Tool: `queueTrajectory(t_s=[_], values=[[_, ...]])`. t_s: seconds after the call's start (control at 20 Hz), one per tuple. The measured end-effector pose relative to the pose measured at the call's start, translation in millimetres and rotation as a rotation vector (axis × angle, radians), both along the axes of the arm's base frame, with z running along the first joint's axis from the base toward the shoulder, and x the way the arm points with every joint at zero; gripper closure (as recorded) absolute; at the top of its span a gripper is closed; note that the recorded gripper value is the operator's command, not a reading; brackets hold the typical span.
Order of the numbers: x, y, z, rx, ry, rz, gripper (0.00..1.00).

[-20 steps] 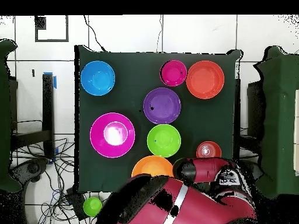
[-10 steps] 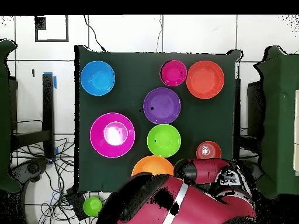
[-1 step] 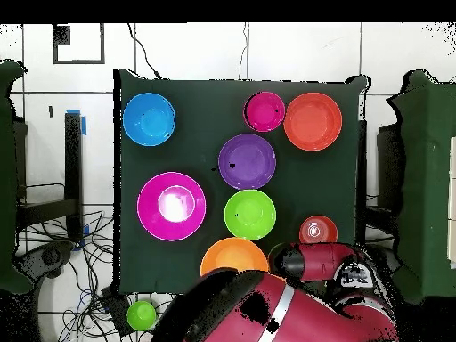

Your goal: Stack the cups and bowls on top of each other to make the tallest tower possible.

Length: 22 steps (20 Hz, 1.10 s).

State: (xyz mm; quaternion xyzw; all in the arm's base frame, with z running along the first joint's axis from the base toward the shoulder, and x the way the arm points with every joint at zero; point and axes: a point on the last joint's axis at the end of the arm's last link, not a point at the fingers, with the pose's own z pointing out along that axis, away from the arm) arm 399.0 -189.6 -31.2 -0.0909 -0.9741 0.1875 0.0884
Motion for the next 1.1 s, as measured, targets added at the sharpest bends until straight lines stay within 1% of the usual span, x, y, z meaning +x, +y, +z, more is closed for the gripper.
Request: queueTrajectory(t_s=[0.4, 0.6, 0.85, 1.1], values=[[13.1, -16, 20, -0.020, -0.051, -0.022, 0.00], [19.3, -22, 26, -0.024, -0.073, -0.031, 0.00], [24.7, -22, 27, -0.016, -0.088, -0.033, 0.00], [33.3, -15, 22, 0.013, -0.106, -0.034, 0.00]])
